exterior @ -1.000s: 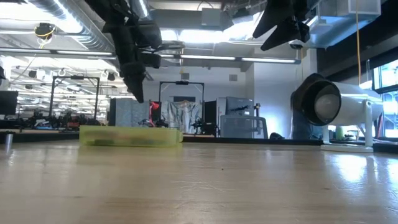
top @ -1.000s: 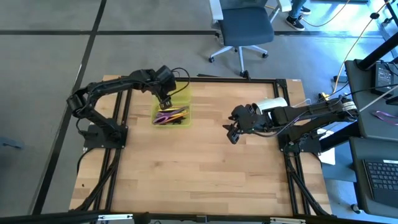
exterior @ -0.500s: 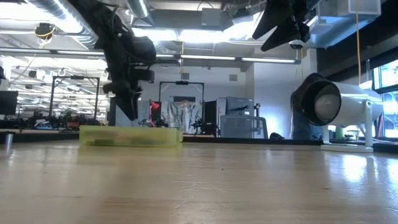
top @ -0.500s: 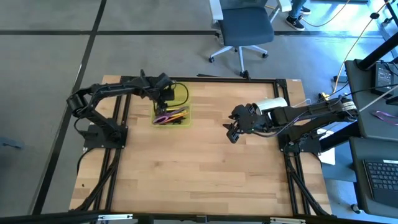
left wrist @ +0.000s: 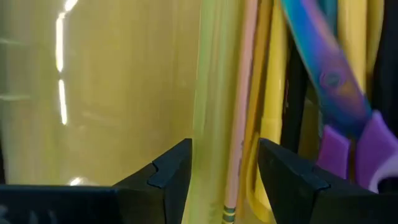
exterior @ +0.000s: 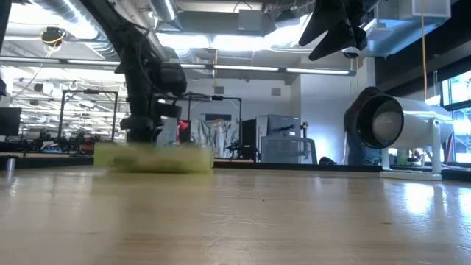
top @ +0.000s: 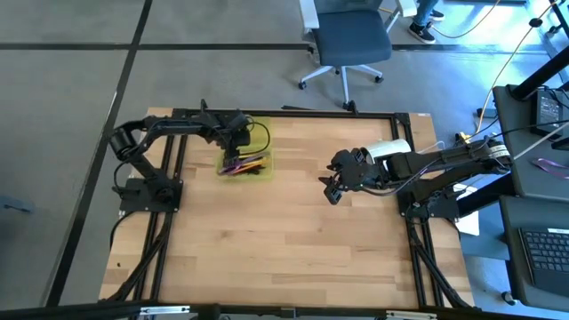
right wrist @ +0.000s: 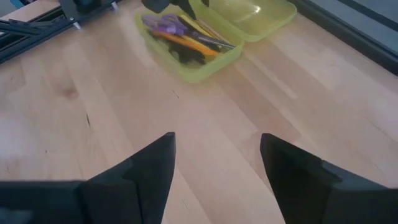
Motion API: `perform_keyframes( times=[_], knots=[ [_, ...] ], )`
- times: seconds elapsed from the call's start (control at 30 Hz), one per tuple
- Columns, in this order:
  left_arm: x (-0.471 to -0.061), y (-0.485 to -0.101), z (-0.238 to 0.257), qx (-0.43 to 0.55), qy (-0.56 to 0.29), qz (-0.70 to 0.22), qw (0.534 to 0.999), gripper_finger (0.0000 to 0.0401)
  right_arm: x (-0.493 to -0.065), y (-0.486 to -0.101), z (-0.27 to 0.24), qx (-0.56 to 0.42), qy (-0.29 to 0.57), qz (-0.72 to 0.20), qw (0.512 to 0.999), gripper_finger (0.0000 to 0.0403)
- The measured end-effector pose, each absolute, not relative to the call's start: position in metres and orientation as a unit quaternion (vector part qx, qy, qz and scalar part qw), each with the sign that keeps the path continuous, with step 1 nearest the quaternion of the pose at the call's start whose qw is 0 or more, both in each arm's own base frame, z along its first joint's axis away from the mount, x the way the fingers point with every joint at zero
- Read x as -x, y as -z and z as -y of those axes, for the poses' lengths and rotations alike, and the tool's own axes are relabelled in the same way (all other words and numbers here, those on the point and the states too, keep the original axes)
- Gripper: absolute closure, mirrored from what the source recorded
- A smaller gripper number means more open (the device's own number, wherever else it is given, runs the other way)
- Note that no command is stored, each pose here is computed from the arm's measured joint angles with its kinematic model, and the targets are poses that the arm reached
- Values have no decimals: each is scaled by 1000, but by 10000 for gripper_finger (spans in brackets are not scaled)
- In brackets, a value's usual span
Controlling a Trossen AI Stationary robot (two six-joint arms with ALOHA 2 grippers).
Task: Pick & place school supplies into a supply box
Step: Move the yellow supply box to the bottom of the table
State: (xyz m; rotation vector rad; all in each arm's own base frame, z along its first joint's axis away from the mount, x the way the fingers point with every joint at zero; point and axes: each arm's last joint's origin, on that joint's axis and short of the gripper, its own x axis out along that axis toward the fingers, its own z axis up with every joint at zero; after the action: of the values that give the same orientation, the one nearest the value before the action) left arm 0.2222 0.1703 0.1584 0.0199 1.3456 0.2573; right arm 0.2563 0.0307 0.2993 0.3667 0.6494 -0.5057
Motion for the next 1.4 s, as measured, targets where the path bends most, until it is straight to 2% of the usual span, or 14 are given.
perform_keyframes(
  times=[0.27,0.63,1.03,1.4],
  knots=[
    [-229,-154,-159,3,-112,-628,770,267,-256,-299,-31,-177,244,-314,900,164],
    [-253,-155,-118,5,-92,-621,778,376,-256,-299,-31,-177,244,-314,900,164],
    [-280,-155,-28,28,-62,-602,796,375,-256,-299,-32,-201,224,-325,897,164],
    [-289,-161,68,42,-9,-531,846,375,-267,-285,-47,-203,204,-351,891,164]
  ],
)
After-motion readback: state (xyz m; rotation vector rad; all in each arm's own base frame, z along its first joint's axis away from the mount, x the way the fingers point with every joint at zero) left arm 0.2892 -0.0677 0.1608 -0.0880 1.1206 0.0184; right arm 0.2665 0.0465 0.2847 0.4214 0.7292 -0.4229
